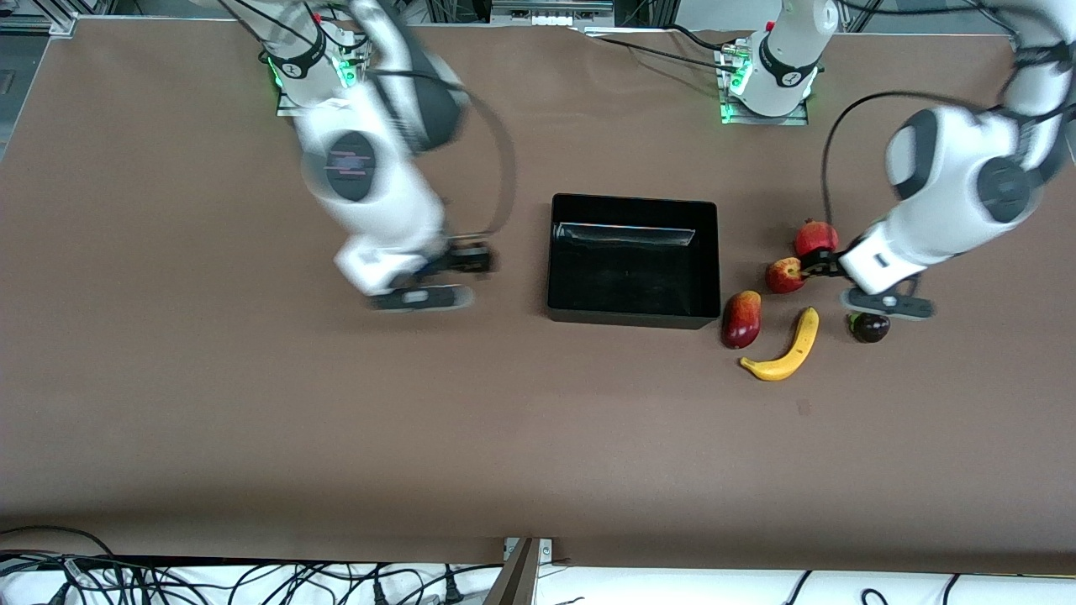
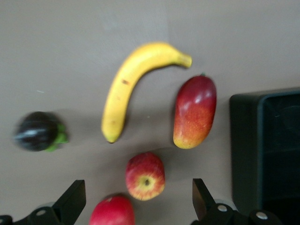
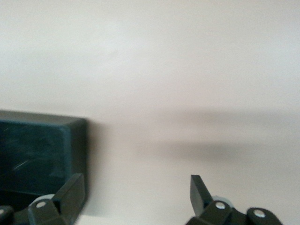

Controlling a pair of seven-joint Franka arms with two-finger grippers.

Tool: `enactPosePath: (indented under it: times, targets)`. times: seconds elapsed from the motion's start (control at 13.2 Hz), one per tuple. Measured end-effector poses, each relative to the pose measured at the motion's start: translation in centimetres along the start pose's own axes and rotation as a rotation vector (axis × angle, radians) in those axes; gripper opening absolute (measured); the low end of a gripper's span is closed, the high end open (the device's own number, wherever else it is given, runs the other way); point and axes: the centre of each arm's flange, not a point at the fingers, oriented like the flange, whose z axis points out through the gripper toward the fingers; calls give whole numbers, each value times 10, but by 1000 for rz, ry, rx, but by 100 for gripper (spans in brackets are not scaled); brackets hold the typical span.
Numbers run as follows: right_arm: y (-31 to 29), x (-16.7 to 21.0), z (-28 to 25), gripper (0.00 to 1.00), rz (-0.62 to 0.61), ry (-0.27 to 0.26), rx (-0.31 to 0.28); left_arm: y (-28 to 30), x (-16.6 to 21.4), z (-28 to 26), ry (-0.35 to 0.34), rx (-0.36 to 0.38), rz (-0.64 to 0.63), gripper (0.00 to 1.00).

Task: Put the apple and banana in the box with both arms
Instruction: 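Grasp the small red apple with the left gripper while the right gripper withdraws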

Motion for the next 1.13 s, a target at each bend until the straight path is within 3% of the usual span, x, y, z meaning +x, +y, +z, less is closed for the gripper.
enactPosePath:
  times: [0.3,0.45,0.6,0.75,0.98,1.13]
  targets:
    - [155,30,-60,100,61,-8,-55,1,-31,68,-88,-16,3,100]
    - [219,38,-77,100,5,-3,-47,1,-34,82,-85,-19,12,100]
    - [266,27,-94,100,-46,-59,-48,1,-33,96,-75,-23,13,100]
    - [284,7,-115,100,-82,-87,-101,0,-31,109,-64,-28,13,100]
    - [293,-27,-119,100,-106,-17,-115,0,-30,119,-64,-12,52,100]
    - [305,-48,-113,100,-92,13,-119,-1,-30,121,-66,9,101,81]
